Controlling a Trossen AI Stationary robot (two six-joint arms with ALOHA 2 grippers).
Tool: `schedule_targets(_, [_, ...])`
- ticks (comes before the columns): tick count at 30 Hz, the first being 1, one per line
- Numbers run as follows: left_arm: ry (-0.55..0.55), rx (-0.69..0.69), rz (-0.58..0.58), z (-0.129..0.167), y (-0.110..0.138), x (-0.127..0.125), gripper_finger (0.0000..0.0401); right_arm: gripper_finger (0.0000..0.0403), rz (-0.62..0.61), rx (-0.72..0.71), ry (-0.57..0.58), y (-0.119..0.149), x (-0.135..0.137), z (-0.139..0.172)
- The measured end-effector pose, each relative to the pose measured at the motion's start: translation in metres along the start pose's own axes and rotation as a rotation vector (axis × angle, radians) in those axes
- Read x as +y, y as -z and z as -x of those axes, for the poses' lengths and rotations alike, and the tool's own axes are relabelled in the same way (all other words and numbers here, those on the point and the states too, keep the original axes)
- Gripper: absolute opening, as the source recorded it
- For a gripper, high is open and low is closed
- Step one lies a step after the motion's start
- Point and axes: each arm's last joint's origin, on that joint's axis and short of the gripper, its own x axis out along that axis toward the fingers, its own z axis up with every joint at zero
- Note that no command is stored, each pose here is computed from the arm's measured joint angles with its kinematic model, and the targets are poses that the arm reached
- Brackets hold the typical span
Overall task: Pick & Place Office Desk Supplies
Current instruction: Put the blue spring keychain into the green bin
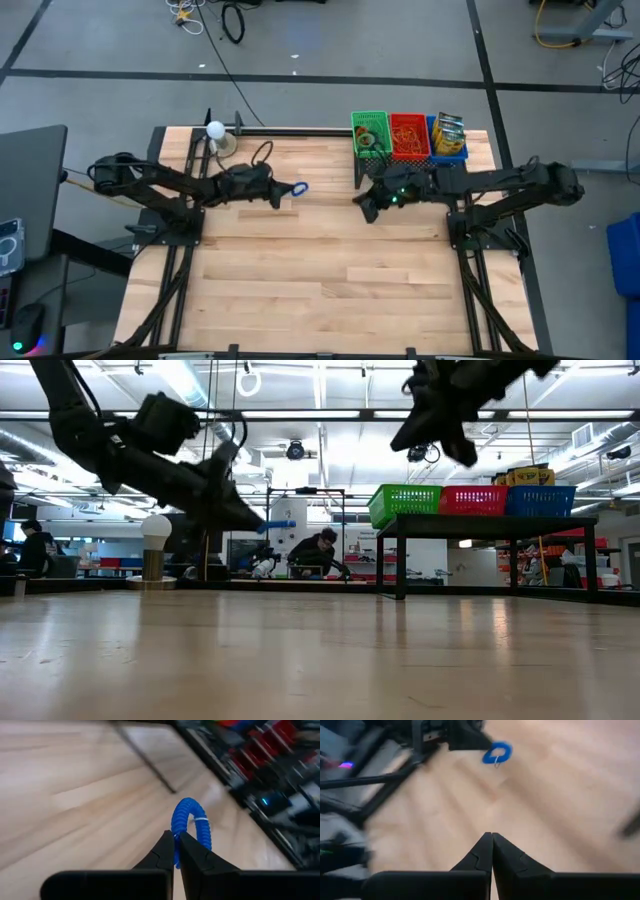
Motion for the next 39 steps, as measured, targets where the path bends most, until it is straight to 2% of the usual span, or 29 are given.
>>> schedule_targets(2, [0.049, -0.004, -0.062, 0.001, 0.005, -0.011, 0.0012, 0.0009, -0.050, 0.010, -0.090, 0.014, -0.003, -0.012])
schedule_targets(6, [0.137, 0.003, -0.165, 0.003, 0.015, -0.031, 0.0012, 0.0021, -0.126, -0.017, -0.187, 0.039, -0.009, -0.028])
schedule_targets(12, [0.227, 0.000, -0.291, 0.002, 0.020, -0.059, 0.0012, 0.0086, -0.206, -0.026, -0.219, 0.063, -0.020, -0.036])
schedule_targets(18, [0.256, 0.000, -0.422, -0.021, 0.020, -0.087, 0.0013, 0.0146, -0.156, -0.080, -0.276, 0.069, -0.020, -0.050])
schedule_targets(23, [0.282, -0.023, -0.504, -0.044, 0.019, -0.106, 0.0013, 0.0169, -0.074, -0.145, -0.326, 0.067, -0.015, -0.057])
schedule_targets(33, [0.308, -0.080, -0.574, -0.055, 0.014, -0.122, 0.0013, 0.0167, -0.065, -0.169, -0.325, 0.065, -0.014, -0.056])
schedule_targets(39, [0.313, -0.094, -0.573, -0.054, 0.014, -0.124, 0.0017, 0.0104, -0.046, -0.199, -0.327, 0.063, -0.013, -0.056])
